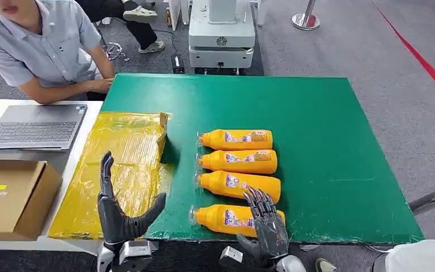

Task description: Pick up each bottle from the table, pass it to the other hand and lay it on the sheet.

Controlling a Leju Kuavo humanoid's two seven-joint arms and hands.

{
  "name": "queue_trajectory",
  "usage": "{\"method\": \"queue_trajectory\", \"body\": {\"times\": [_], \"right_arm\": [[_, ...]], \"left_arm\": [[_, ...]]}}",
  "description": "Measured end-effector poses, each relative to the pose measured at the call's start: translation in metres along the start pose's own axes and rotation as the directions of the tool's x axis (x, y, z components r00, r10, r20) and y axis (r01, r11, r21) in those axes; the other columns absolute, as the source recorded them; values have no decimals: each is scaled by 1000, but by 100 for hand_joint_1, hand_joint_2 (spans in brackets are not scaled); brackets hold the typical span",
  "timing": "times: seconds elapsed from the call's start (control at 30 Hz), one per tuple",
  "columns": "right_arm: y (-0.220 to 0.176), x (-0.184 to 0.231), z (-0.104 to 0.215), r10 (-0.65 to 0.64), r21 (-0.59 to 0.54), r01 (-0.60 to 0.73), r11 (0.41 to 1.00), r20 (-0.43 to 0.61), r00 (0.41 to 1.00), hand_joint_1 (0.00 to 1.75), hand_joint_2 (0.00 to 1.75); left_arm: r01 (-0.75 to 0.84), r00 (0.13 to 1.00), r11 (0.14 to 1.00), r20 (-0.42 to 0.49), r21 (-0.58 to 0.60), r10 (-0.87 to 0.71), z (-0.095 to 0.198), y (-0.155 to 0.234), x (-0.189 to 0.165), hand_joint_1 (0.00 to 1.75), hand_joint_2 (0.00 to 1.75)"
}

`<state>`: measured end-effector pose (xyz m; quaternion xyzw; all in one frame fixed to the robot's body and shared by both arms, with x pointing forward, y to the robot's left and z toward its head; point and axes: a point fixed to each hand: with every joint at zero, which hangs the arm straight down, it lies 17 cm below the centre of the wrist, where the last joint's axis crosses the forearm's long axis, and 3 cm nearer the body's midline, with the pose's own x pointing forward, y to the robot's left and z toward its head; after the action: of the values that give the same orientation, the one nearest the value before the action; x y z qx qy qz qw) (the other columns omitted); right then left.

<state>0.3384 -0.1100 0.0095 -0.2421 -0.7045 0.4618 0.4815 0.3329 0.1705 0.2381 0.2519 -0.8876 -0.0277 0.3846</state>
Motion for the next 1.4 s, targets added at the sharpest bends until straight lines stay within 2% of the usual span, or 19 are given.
{"method": "queue_trajectory", "body": {"times": [0.5, 0.7, 0.93, 1.13, 1.4], "right_arm": [[25, -31, 12, 107, 139, -91, 986, -110, 988, 0, 175], [27, -37, 14, 131, 153, -111, 982, -126, 983, 0, 175], [23, -51, 16, 225, 161, -198, 967, -171, 959, 0, 175], [20, -61, 18, 247, 169, -215, 962, -202, 948, 0, 175], [31, -80, 27, 260, 233, -203, 951, -247, 934, 0, 175]], "left_arm": [[-14, 999, 1000, -31, -18, 13, 0, -7, -1, 0, 175], [-13, 999, 1000, -33, -25, 12, 1, -8, -1, 0, 175], [0, 999, 999, -37, -39, -2, 1, -12, -1, 0, 175], [-1, 999, 999, -44, -42, -1, 2, -13, -1, 0, 175], [-7, 999, 999, -41, -44, 5, 1, -14, 1, 0, 175]]}}
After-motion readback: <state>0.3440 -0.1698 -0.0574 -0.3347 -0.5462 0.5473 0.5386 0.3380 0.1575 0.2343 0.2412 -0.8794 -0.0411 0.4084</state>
